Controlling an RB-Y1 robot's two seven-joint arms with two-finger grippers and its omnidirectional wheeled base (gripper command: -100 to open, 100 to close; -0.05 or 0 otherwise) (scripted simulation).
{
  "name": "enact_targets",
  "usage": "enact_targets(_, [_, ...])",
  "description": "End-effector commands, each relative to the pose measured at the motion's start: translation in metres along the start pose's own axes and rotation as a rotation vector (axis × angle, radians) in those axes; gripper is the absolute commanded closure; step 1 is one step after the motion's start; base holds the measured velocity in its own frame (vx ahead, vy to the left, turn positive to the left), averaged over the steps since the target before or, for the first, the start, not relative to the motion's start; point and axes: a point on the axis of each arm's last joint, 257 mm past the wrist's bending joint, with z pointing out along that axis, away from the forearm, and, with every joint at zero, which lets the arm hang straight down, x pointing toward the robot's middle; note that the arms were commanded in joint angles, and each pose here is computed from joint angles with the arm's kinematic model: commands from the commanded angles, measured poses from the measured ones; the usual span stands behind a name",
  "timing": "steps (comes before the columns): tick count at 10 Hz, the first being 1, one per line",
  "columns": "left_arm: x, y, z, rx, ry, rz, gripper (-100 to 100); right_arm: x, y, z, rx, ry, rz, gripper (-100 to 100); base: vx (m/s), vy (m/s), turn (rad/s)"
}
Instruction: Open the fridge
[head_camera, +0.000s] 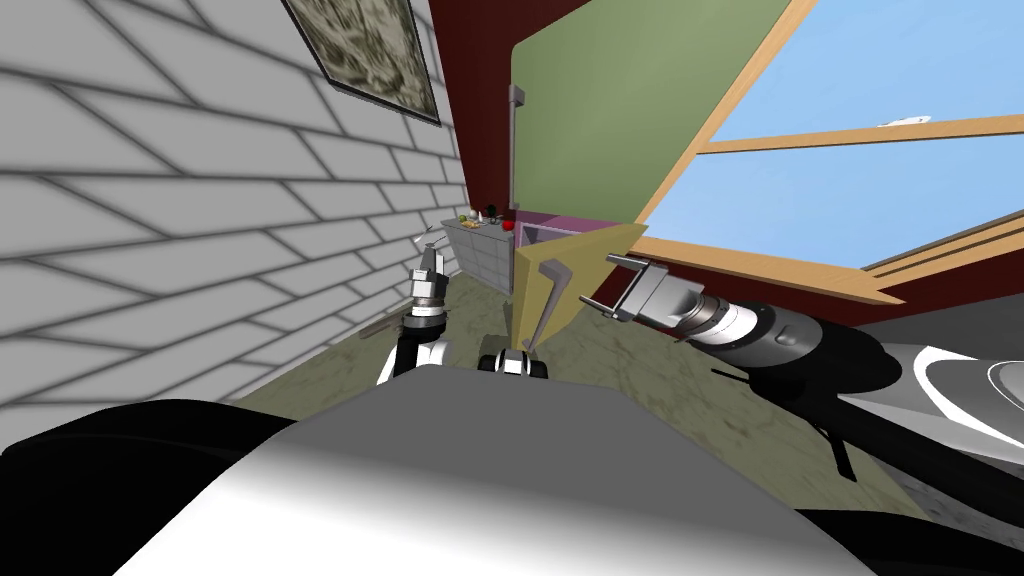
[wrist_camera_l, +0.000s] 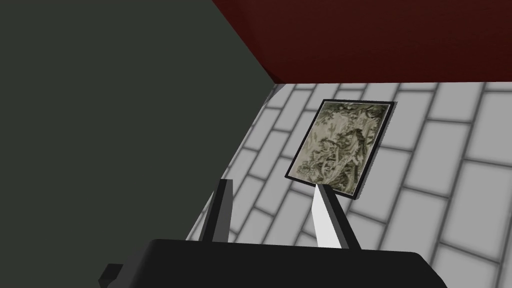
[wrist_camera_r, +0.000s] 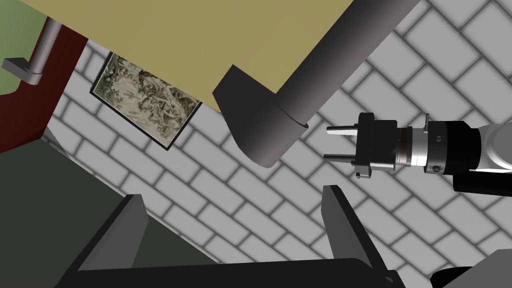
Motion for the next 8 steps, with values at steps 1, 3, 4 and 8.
enact_targets(1, [0.0000, 0.0000, 0.0000, 0.000, 0.000, 0.000, 0, -0.0104, -0.0100, 0.0020, -0.005, -0.009, 0.003, -100, -0.009, 0.001, -0.028])
enact_targets(3, [0.0000, 0.0000, 0.0000, 0.000, 0.000, 0.000, 0, -0.0078, -0.0086, 0.0004, -0.004, -0.007, 0.003, 0, 0.000, 0.000, 0.000])
enact_targets(4, [0.0000, 0.0000, 0.0000, 0.000, 0.000, 0.000, 0, -0.0077, -0.0085, 0.0004, -0.004, -0.007, 0.003, 0, 0.000, 0.000, 0.000])
enact_targets(8, [0.0000, 0.0000, 0.0000, 0.000, 0.000, 0.000, 0, -0.0077, -0.0085, 0.0004, -0.004, -0.007, 0.003, 0, 0.000, 0.000, 0.000])
